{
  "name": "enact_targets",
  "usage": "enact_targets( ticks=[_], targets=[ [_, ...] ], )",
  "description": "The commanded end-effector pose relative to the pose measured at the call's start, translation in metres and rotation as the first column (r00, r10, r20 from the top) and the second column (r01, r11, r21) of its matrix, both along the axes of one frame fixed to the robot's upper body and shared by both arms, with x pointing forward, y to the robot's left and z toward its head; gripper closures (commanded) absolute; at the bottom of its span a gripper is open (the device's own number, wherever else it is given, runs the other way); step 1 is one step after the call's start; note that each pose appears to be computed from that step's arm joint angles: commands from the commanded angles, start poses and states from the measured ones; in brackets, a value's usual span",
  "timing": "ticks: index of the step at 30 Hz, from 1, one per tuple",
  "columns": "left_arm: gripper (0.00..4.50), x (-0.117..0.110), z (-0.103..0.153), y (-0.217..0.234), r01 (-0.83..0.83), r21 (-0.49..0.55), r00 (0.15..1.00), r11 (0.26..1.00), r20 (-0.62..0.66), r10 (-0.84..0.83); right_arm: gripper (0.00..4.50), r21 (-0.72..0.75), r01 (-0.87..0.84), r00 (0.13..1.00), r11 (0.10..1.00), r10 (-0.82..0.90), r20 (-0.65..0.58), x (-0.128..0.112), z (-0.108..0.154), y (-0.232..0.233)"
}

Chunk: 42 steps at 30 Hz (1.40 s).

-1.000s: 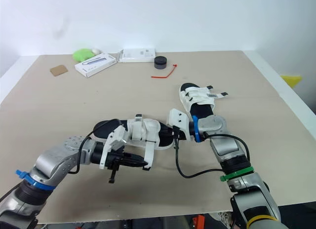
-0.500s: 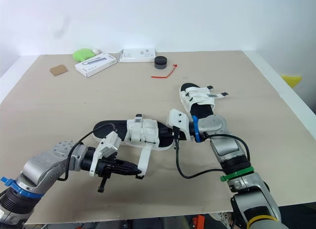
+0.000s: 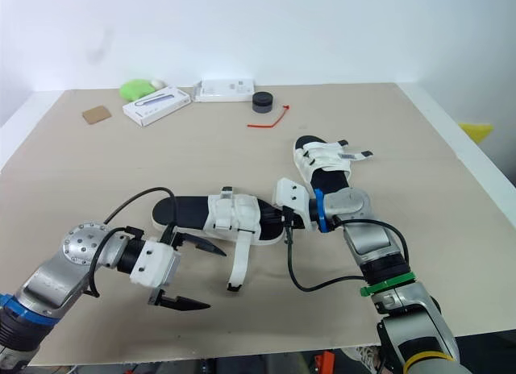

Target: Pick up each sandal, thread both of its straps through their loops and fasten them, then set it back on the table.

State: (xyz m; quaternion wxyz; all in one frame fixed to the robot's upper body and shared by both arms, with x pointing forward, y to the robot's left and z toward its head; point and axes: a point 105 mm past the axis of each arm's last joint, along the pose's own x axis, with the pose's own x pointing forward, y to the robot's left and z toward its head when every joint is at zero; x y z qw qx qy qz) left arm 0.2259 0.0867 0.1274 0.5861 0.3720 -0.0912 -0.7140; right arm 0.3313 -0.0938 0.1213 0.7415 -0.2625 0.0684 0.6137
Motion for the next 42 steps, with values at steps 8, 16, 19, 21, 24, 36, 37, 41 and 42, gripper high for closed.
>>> enact_targets(
  ticks=[8,16,19,21,24,36,37,41,42],
  targets=[
    [0.10,0.013,0.011,-0.026,0.238,-0.014,0.795,0.971,0.578,-0.187,4.50,-0.013,-0.015,1.000,1.000,0.016,0.012,0.001,0.003,0.002],
    [0.10,0.010,0.003,-0.035,0.310,-0.014,0.788,0.951,0.563,-0.249,4.50,-0.016,0.001,1.000,1.000,-0.001,0.015,0.001,0.004,-0.002],
    [0.33,0.010,0.003,-0.037,0.328,-0.002,0.785,0.945,0.557,-0.271,4.50,-0.017,0.004,1.000,1.000,-0.004,0.015,0.002,0.004,-0.002],
    [0.90,0.010,0.003,-0.039,0.334,0.005,0.783,0.943,0.556,-0.280,4.50,-0.017,0.006,1.000,1.000,-0.006,0.016,0.002,0.004,-0.003],
    [2.32,0.010,0.002,-0.040,0.340,0.017,0.784,0.940,0.547,-0.293,4.50,-0.018,0.009,1.000,1.000,-0.008,0.015,0.001,0.004,-0.004],
    [4.34,0.023,0.007,-0.039,0.276,-0.004,0.835,0.961,0.496,-0.238,4.50,-0.019,0.010,1.000,1.000,-0.010,0.011,0.001,0.003,-0.004],
    [4.34,0.024,0.006,-0.037,0.277,0.011,0.828,0.961,0.505,-0.244,4.50,-0.019,0.010,1.000,1.000,-0.010,0.011,0.001,0.004,-0.004],
    [4.34,0.034,0.009,-0.028,0.255,0.023,0.803,0.967,0.552,-0.225,4.50,-0.020,0.008,1.000,1.000,-0.008,0.012,0.001,0.004,-0.004],
    [4.34,0.036,0.008,-0.024,0.246,0.030,0.801,0.969,0.557,-0.220,4.50,-0.019,0.007,1.000,1.000,-0.007,0.012,0.001,0.004,-0.003]
  ],
)
